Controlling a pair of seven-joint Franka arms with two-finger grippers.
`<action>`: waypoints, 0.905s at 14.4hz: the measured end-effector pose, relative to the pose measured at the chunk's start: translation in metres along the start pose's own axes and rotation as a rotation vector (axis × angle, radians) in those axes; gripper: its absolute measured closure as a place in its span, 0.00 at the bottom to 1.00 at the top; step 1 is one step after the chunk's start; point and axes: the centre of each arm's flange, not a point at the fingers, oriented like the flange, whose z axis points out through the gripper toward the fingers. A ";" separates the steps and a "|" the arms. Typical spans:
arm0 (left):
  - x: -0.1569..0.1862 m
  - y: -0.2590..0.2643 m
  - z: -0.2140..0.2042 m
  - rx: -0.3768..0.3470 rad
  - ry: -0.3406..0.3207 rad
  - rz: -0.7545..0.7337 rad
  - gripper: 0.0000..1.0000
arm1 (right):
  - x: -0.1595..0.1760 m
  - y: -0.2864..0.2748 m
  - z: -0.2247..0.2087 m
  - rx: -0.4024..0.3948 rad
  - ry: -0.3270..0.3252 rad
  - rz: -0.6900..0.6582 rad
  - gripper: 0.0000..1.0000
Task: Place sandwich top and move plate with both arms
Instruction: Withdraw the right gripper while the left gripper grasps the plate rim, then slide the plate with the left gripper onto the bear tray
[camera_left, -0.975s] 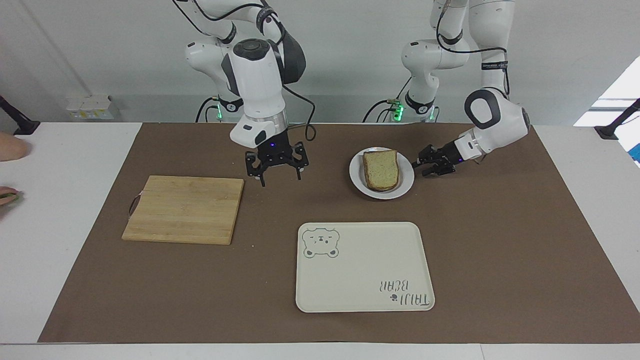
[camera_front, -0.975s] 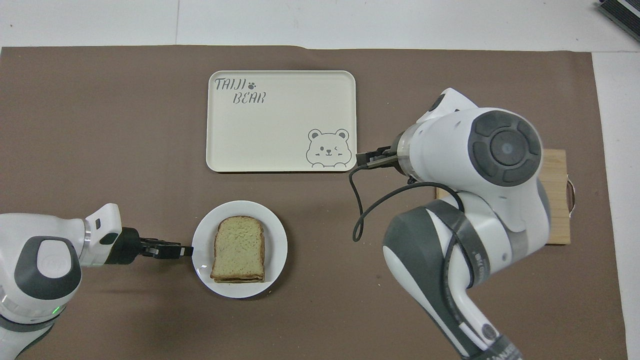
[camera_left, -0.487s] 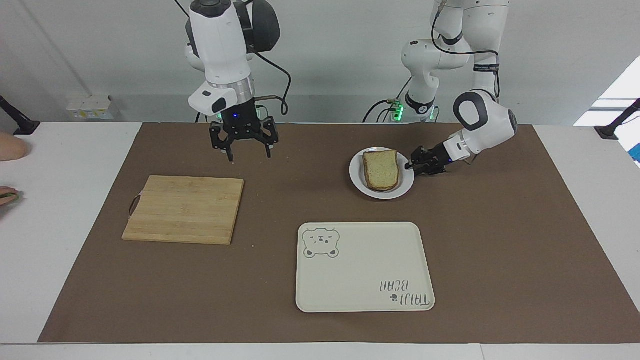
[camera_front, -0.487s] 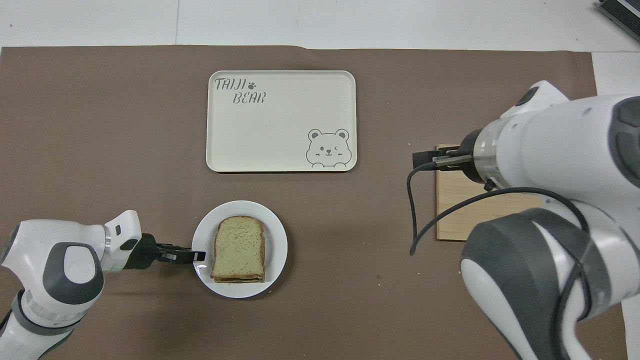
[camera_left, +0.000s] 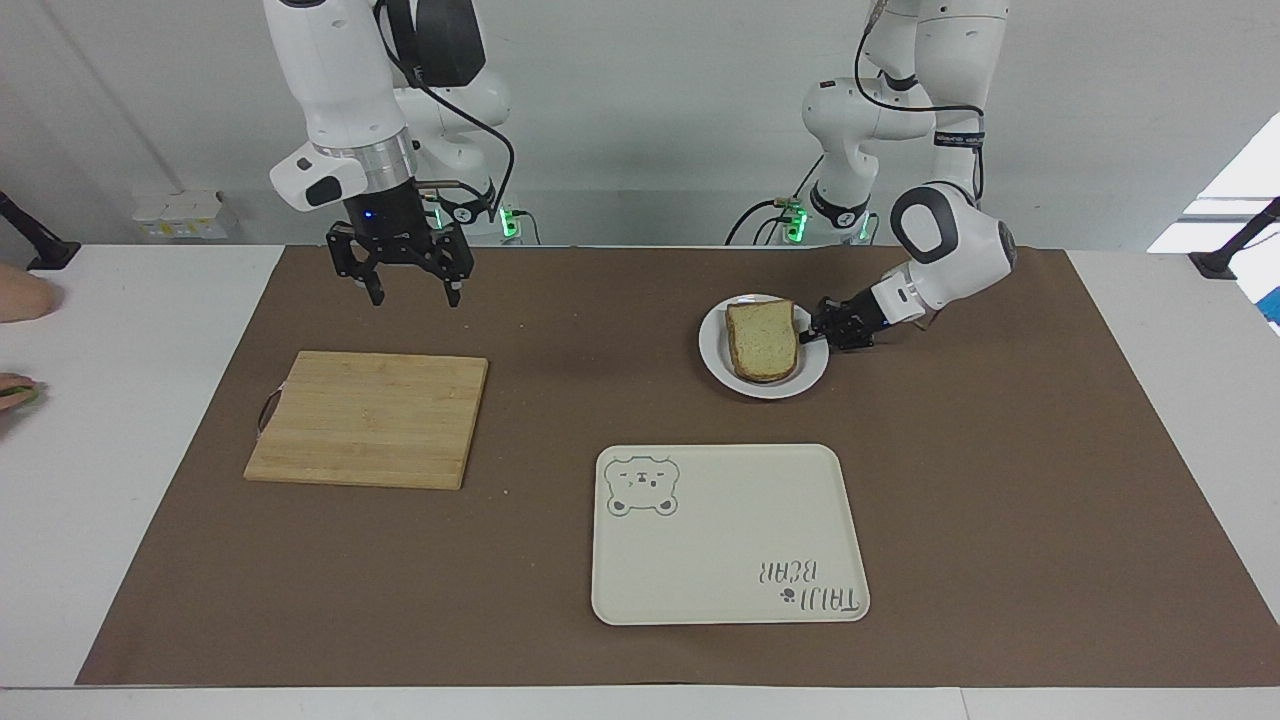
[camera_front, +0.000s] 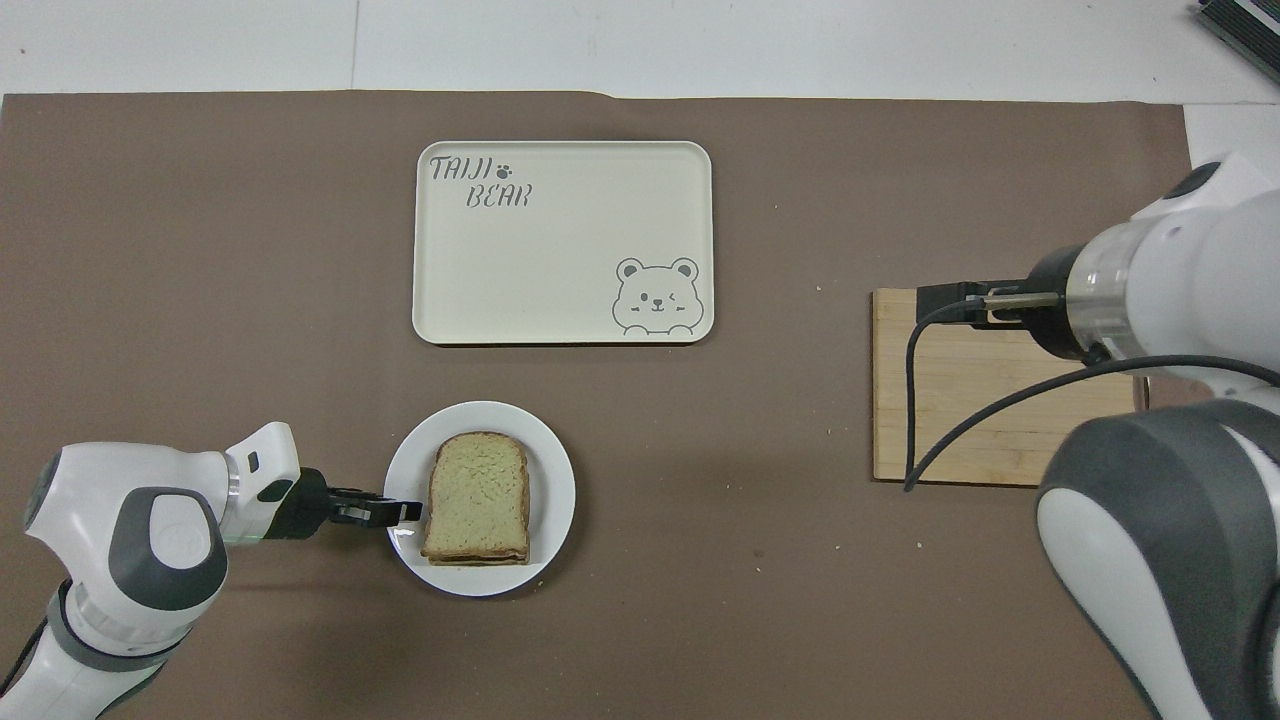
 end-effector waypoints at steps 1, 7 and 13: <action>0.001 0.002 0.000 -0.011 0.008 -0.009 0.89 | -0.002 0.006 -0.011 -0.006 -0.021 0.008 0.00; -0.002 -0.002 -0.002 -0.040 0.001 -0.037 0.90 | -0.014 0.046 -0.054 -0.017 -0.042 0.075 0.00; 0.012 0.006 -0.009 -0.120 -0.045 -0.140 0.91 | -0.019 0.057 -0.052 -0.023 -0.098 -0.018 0.00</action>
